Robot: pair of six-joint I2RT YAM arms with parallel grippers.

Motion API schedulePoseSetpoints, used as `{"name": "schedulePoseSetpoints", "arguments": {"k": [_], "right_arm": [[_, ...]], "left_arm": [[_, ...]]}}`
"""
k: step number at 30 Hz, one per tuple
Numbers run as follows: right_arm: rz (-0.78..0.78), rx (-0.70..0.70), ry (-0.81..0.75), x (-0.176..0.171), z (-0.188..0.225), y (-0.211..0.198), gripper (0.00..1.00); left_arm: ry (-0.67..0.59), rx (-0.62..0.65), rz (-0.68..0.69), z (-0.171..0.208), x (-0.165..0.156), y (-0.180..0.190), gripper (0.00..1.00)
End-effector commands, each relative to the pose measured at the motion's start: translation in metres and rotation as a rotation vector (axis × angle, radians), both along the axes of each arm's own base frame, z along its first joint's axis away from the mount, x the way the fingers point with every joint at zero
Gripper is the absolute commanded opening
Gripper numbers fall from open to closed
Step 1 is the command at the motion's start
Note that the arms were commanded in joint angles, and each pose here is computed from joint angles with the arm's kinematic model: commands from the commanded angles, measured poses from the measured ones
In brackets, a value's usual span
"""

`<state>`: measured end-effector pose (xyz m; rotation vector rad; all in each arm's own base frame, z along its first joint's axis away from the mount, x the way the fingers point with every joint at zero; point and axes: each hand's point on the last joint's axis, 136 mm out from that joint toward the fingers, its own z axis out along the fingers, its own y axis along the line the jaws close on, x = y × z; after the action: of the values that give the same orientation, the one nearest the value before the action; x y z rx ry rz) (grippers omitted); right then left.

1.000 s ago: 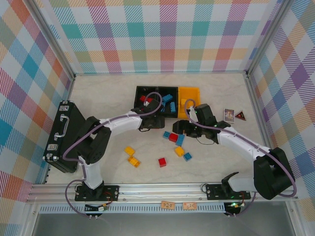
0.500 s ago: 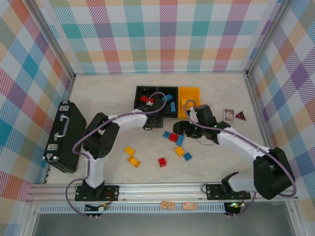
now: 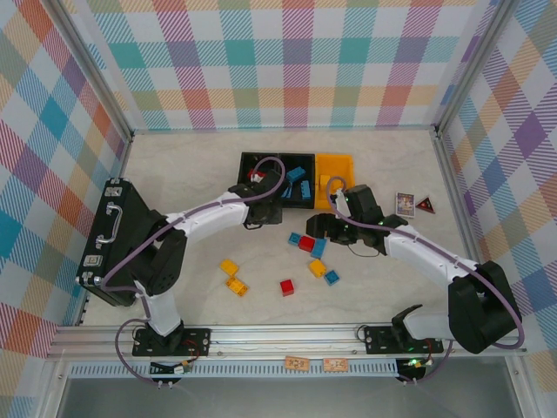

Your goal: Sort the legos into containers by color

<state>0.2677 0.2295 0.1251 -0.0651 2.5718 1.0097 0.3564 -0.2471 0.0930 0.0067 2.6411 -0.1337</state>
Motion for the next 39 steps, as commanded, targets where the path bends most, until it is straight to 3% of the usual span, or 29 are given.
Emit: {"name": "schedulePoseSetpoints", "arguments": {"k": [1, 11, 22, 39], "right_arm": [[0.026, 0.035, -0.023, 0.003, 0.018, 0.011, 0.68], [0.044, 0.029, -0.023, 0.004, 0.017, 0.018, 0.68], [0.036, 0.021, -0.014, 0.001, 0.014, 0.017, 0.68], [0.031, 0.015, -0.009, -0.001, 0.009, 0.016, 0.68]], "left_arm": [[-0.002, 0.056, 0.012, 0.016, 0.001, 0.019, 0.33], [-0.027, 0.08, 0.03, 0.043, 0.047, 0.037, 0.33], [0.022, 0.144, 0.037, 0.022, 0.083, 0.041, 0.34], [0.039, 0.249, 0.067, -0.004, 0.109, 0.047, 0.37]]}}
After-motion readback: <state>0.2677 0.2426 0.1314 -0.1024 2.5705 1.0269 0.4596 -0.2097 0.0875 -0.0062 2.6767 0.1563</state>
